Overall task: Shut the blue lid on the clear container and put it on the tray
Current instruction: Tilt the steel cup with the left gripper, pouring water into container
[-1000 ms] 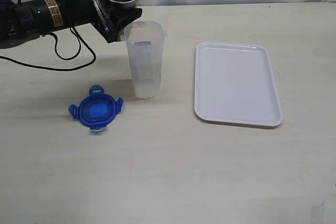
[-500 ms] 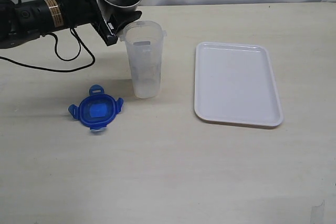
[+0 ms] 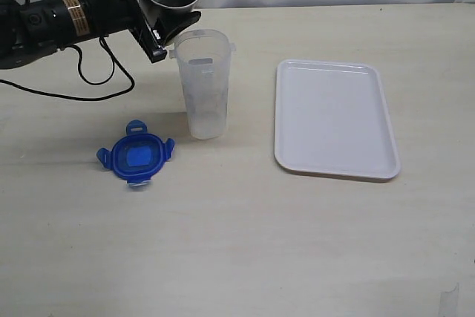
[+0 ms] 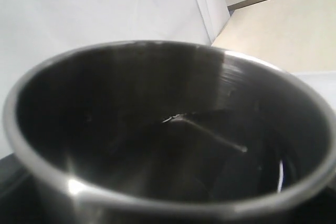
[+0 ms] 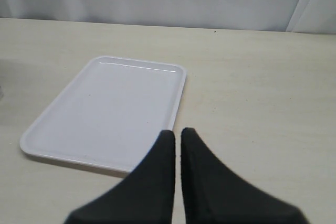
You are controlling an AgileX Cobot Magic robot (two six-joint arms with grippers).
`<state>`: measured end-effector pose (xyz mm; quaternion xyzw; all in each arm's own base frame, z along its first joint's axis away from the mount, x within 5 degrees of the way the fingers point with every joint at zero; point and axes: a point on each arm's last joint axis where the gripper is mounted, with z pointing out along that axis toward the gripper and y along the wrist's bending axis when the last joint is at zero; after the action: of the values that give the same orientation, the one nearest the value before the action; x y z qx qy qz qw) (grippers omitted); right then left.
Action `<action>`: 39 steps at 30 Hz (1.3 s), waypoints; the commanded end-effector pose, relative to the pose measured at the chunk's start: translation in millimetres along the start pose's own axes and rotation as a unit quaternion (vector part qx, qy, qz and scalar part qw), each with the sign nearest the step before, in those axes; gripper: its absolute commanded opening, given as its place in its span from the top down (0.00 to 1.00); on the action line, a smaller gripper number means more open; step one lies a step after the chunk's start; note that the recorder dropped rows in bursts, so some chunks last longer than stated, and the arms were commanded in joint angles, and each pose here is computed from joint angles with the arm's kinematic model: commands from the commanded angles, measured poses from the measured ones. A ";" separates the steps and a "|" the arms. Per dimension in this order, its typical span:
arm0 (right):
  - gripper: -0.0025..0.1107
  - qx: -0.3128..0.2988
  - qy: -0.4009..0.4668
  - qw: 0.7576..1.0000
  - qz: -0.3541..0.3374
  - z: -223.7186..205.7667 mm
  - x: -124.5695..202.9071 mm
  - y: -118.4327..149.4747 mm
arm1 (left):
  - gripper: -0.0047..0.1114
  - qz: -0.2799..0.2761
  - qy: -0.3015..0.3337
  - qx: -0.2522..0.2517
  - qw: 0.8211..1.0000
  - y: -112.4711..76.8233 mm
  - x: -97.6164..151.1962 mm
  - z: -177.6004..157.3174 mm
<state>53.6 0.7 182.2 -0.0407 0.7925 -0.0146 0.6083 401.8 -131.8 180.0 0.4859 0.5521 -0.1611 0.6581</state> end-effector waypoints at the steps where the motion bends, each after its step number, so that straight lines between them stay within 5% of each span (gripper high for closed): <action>1: 0.94 0.003 -0.002 1.000 -0.001 -0.1 0.2 -0.4 | 0.96 0.017 -0.047 -0.022 0.999 7.4 -14.5 0.3; 39: 0.94 0.003 -0.002 1.000 -0.001 -0.1 0.2 -0.4 | 0.96 0.104 -0.041 -0.031 0.993 8.3 -14.0 0.3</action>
<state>53.6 0.7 182.2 -0.0407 0.7925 -0.0146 0.6083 402.9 -131.1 180.8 0.5338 0.5012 -0.0894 0.6751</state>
